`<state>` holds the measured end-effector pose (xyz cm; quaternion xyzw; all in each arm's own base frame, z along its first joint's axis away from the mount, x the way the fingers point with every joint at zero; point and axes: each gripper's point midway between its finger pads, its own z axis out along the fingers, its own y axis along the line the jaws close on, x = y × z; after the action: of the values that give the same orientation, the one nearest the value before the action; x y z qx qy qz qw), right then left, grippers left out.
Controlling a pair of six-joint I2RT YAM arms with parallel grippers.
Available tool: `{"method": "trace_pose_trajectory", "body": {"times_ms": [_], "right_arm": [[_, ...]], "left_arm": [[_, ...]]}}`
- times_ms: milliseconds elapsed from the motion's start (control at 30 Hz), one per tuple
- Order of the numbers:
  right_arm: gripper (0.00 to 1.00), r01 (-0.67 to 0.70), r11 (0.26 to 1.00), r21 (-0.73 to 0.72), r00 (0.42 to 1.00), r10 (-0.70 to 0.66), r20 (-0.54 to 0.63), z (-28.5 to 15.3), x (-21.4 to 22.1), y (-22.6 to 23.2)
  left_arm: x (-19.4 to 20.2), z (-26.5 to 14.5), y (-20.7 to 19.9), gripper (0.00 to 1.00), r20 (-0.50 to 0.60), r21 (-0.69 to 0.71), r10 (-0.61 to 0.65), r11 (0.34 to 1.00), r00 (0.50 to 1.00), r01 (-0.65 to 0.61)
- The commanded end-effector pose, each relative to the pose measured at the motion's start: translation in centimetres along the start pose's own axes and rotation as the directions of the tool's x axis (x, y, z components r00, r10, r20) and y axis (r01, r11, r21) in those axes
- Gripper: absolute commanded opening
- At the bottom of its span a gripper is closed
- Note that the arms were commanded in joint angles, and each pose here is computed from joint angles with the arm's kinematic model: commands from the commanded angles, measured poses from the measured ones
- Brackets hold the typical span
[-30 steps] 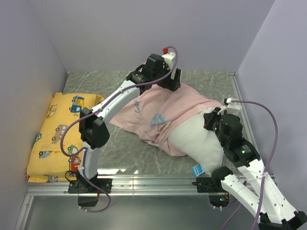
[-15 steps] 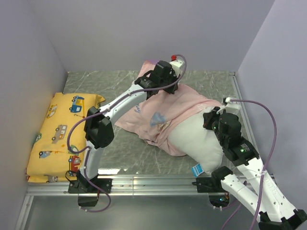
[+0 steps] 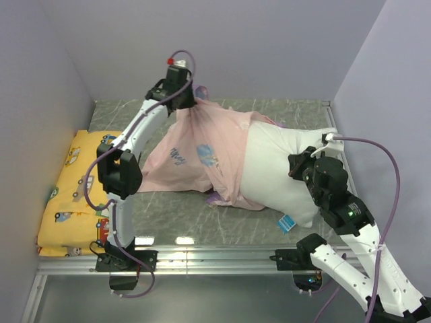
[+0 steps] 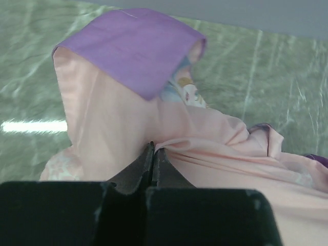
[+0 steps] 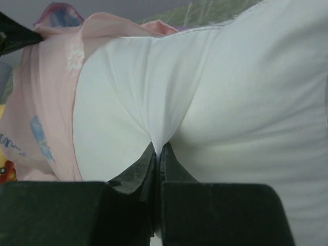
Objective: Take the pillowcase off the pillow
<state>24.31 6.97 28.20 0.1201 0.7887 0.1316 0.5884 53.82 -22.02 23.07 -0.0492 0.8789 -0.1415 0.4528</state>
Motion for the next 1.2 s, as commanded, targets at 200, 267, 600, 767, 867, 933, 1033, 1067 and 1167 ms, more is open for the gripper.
{"method": "trace_pose_trajectory", "body": {"times_ms": [200, 267, 600, 767, 867, 933, 1033, 1067, 1167], "right_arm": [[0.00, -0.063, 0.958, 0.280, 0.980, 0.006, 0.199, -3.5, -6.8, -4.8], [0.00, -0.041, 0.960, 0.279, 0.987, -0.005, 0.162, -2.4, -5.8, -4.5], [0.63, 0.107, 0.954, 0.281, 0.994, -0.097, -0.050, 3.5, 0.0, -3.5], [0.80, 0.120, 0.978, 0.168, 0.993, -0.117, -0.030, 2.7, -2.0, -1.3], [0.82, 0.159, 0.984, 0.087, 0.985, -0.152, -0.081, 2.4, -1.2, 0.3], [0.83, 0.193, 0.979, 0.059, 0.977, -0.185, -0.110, 2.0, 0.1, 1.1], [0.84, 0.207, 0.978, 0.023, 0.973, -0.203, -0.113, 1.5, 1.2, 2.0], [0.84, 0.210, 0.978, -0.001, 0.970, -0.208, -0.123, 1.4, 1.8, 2.5], [0.84, 0.248, 0.968, -0.048, 0.951, -0.253, -0.178, 1.3, 4.8, 3.7]], "left_arm": [[-9.4, -2.7, 12.5, 0.00, 0.250, -0.254, -0.131, 0.947, 0.959, 0.196], [-8.4, -2.7, 9.1, 0.00, 0.232, -0.175, -0.089, 0.976, 0.969, 0.132], [-5.5, -4.7, 0.2, 0.09, 0.199, -0.006, -0.009, 1.000, 0.980, 0.011], [-6.9, -7.9, -2.7, 0.51, 0.248, 0.047, 0.042, 0.997, 0.968, -0.056], [-8.5, -10.7, -3.9, 0.75, 0.302, 0.070, 0.046, 0.995, 0.952, -0.070], [-9.3, -13.0, -4.7, 0.81, 0.331, 0.086, 0.049, 0.993, 0.942, -0.082], [-9.7, -16.2, -5.6, 0.84, 0.360, 0.085, 0.056, 0.992, 0.931, -0.093], [-9.2, -16.7, -5.8, 0.84, 0.353, 0.088, 0.055, 0.992, 0.934, -0.092], [-5.6, -18.3, -6.5, 0.84, 0.316, 0.102, 0.058, 0.990, 0.947, -0.095]]}}
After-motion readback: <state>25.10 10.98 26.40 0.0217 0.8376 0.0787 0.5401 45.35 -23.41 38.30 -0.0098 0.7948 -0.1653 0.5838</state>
